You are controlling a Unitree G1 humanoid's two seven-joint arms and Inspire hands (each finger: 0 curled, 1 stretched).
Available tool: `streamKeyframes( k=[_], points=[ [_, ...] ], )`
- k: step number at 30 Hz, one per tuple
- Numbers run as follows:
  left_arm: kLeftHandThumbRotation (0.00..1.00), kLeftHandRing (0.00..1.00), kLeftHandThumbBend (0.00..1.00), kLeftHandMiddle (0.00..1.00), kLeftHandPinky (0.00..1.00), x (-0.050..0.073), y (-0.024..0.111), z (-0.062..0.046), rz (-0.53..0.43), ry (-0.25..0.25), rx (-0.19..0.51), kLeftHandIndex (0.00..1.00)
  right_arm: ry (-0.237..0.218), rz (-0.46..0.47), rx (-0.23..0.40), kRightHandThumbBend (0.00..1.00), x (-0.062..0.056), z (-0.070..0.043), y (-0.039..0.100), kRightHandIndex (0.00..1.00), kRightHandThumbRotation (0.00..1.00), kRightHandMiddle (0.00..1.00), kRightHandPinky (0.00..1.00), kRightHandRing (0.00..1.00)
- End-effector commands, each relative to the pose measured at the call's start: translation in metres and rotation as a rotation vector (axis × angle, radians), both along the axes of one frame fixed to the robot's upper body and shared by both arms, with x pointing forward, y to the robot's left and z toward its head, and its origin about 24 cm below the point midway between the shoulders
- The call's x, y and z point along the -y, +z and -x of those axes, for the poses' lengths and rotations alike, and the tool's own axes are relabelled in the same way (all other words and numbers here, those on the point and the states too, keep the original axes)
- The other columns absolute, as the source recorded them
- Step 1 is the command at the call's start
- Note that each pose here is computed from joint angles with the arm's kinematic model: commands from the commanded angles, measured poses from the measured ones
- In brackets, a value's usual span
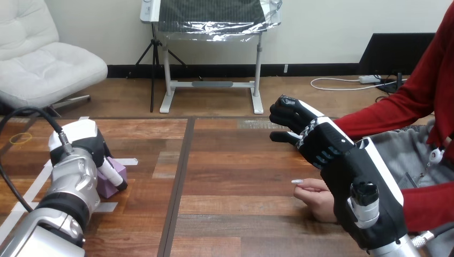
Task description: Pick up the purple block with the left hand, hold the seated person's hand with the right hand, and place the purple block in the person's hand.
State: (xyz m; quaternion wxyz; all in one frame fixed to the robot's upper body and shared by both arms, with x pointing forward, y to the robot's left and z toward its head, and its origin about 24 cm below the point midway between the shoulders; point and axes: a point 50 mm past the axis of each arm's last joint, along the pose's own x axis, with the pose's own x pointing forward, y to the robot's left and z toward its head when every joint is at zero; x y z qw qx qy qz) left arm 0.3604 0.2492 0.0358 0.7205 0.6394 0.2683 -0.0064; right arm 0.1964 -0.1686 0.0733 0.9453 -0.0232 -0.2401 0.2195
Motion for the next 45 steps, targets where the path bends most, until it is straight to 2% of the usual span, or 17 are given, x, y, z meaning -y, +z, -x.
streamKeyframes(
  k=[1,13,21,31,36,45],
  points=[
    [0.00,0.37,0.68,0.45,0.28,-0.002,0.019,-0.009,-0.015,-0.004,0.084,0.60,0.003,-0.011,0.078,0.99,0.001,-0.005,0.015,0.87,1.00,0.88,0.81,0.89],
    [0.00,0.37,0.66,0.46,0.28,-0.003,0.020,-0.009,0.000,0.000,0.096,0.66,-0.005,0.009,0.076,0.99,0.003,-0.007,0.015,0.88,1.00,0.89,0.81,0.89],
    [0.00,0.37,0.67,0.45,0.27,-0.002,0.021,-0.010,0.012,0.003,0.105,0.65,-0.045,0.102,0.088,0.93,0.007,-0.014,0.017,0.89,1.00,0.89,0.82,0.90],
    [0.00,0.36,0.73,0.44,0.27,0.001,0.025,-0.013,0.032,-0.002,0.148,0.53,-0.095,0.257,0.122,0.93,0.024,-0.035,0.019,0.86,0.99,0.87,0.80,0.86],
    [0.00,0.34,0.77,0.42,0.25,0.004,0.028,-0.015,0.039,-0.010,0.167,0.48,-0.106,0.305,0.099,0.95,0.034,-0.045,0.018,0.85,0.91,0.87,0.80,0.85],
    [0.00,0.34,0.83,0.40,0.25,0.011,0.036,-0.017,0.090,-0.033,0.235,0.43,-0.149,0.472,0.096,0.93,0.053,-0.063,0.022,0.87,0.80,0.88,0.80,0.85]
  ],
)
